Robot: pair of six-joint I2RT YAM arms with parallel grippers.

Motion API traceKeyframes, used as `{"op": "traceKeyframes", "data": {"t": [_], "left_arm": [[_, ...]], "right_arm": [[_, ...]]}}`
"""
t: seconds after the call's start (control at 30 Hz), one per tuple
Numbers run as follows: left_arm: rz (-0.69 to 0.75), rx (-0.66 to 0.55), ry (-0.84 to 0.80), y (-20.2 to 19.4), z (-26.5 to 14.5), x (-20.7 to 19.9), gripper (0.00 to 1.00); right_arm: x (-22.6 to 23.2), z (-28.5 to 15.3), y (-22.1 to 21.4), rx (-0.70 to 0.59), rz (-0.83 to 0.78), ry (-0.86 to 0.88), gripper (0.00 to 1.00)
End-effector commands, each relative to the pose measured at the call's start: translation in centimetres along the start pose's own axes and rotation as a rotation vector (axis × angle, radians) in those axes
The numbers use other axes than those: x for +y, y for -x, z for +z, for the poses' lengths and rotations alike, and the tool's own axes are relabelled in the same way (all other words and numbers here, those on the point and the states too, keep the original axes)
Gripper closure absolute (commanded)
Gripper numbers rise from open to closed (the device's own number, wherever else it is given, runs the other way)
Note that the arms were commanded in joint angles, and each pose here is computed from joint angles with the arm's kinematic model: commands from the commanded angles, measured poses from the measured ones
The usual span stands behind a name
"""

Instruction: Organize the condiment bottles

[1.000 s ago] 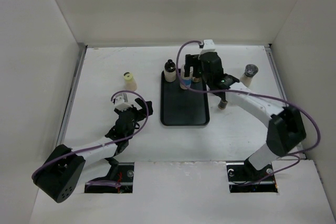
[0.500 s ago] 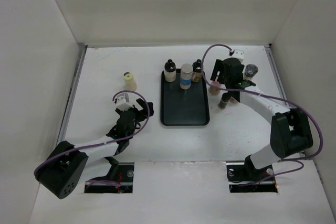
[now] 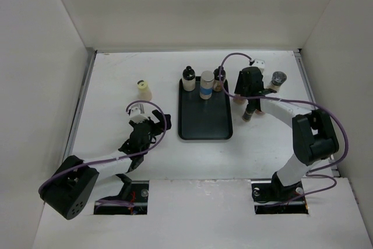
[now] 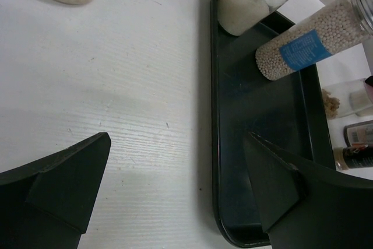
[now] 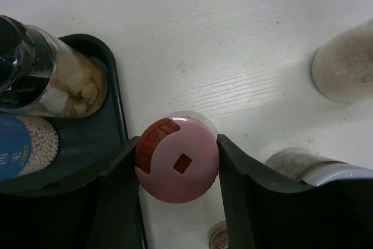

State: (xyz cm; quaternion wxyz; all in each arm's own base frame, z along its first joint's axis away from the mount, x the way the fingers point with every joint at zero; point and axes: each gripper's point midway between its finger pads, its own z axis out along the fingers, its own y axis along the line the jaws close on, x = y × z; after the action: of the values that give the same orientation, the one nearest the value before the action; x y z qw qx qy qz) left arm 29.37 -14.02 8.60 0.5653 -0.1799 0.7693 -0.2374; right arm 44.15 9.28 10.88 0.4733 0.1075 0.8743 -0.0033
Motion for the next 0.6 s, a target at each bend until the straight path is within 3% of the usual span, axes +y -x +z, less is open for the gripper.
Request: {"op": "traceKeyframes", "data": {"t": [0.0,0.1,0.23,0.57], "left_arm": [[-0.036,-0.044,-0.062,1.6,0.5,-2.2,0.01],[-0.038,-0.047,-0.068,1.7,0.4,-2.3,0.01],[-0.034,-0.031,-0.064,1.3,0.6,-2.3,0.02],[-0.041,-0.037,-0.078,1.6,0.5,-2.5,0.02]], "right_arm": [[1.1,-2.2,5.7,-0.183,0.045,0.017,0.50],[2.4,-5.0,7.5,-0.260,0.064,0.063,0.52],[5.5,-7.0,7.1,-0.248,0.054,0.176,0.52],[10.2,-4.9,2.8,-0.147,-0.009,0.254,0.52]]}}
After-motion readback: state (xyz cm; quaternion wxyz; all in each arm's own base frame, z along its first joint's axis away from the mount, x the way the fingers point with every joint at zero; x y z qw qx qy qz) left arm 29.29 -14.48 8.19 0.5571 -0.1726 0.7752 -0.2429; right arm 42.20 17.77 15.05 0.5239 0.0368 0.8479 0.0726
